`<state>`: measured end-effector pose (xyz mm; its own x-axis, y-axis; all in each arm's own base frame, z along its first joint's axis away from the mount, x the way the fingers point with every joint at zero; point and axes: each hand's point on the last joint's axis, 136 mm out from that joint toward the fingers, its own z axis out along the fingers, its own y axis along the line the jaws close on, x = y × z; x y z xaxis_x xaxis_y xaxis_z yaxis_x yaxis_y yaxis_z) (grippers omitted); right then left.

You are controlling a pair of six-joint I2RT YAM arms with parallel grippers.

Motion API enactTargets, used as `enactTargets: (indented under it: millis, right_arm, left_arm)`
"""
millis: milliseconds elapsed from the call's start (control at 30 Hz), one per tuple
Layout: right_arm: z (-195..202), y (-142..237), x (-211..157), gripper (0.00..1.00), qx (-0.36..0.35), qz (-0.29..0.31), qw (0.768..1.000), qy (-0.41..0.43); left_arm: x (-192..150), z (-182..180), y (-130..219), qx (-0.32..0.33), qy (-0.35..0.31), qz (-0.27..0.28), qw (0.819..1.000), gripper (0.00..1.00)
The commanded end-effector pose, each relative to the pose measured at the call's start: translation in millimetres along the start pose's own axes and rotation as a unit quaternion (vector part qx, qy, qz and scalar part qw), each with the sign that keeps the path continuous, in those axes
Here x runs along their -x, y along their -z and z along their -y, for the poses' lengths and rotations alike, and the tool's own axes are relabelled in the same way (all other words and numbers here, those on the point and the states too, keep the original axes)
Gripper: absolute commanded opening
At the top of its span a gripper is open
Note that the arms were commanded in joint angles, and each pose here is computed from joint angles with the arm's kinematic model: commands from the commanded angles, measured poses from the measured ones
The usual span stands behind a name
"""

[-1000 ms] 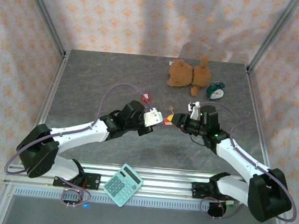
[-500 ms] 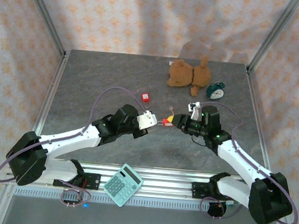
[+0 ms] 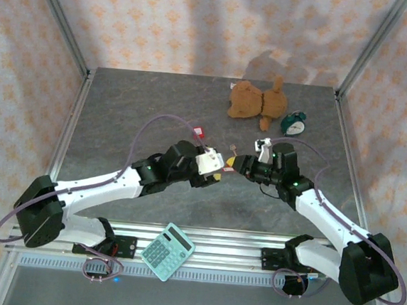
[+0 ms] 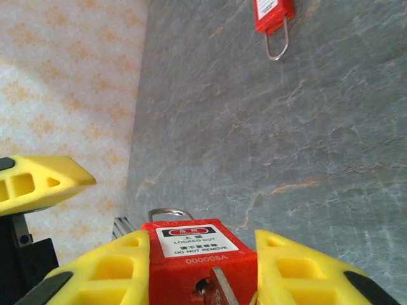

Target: Unlock with the key

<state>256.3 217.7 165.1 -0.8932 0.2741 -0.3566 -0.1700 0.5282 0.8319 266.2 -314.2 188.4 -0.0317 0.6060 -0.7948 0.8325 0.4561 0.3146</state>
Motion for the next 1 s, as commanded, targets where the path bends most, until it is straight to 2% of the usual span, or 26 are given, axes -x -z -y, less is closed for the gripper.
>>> enactTargets:
  millis: [0, 67, 267, 400, 567, 633, 733, 800, 867, 967]
  right_arm:
    - [-20, 2, 9, 0.15, 0.02, 0.014, 0.999, 0.032]
    - [-20, 3, 7, 0.15, 0.02, 0.013, 0.999, 0.033]
    - [-24, 5, 0, 0.15, 0.029, 0.006, 0.999, 0.036]
    - [-22, 5, -2, 0.15, 0.028, 0.006, 0.999, 0.037]
    - [-17, 1, -2, 0.15, 0.024, 0.005, 0.999, 0.031]
    - [-15, 1, -2, 0.22, 0.02, 0.008, 0.999, 0.025]
    - [-8, 3, 3, 0.5, -0.003, 0.022, 1.0, 0.011]
    - [2, 7, 8, 0.59, -0.038, 0.043, 0.998, -0.009]
    - [16, 14, 14, 0.65, -0.075, 0.076, 0.993, -0.042]
    - [34, 19, 20, 0.68, -0.099, 0.121, 0.983, -0.101]
  left_arm:
    - [11, 11, -13, -0.032, -0.017, 0.005, 0.999, 0.69]
    - [10, 13, -22, -0.039, -0.018, -0.002, 0.999, 0.62]
    - [-3, 13, -36, -0.032, -0.021, -0.014, 0.999, 0.52]
    - [-3, 12, -37, -0.029, -0.016, -0.012, 0.999, 0.37]
    - [0, 12, -36, -0.026, -0.011, -0.002, 1.0, 0.25]
    - [-2, 12, -37, -0.025, -0.008, -0.004, 1.0, 0.21]
    - [-6, 9, -39, -0.011, -0.005, -0.006, 1.0, 0.18]
    - [-7, 2, -40, 0.017, -0.005, -0.003, 1.0, 0.18]
    - [-7, -7, -39, 0.061, -0.017, 0.003, 0.998, 0.17]
    - [-7, -12, -40, 0.134, -0.075, 0.0, 0.988, 0.16]
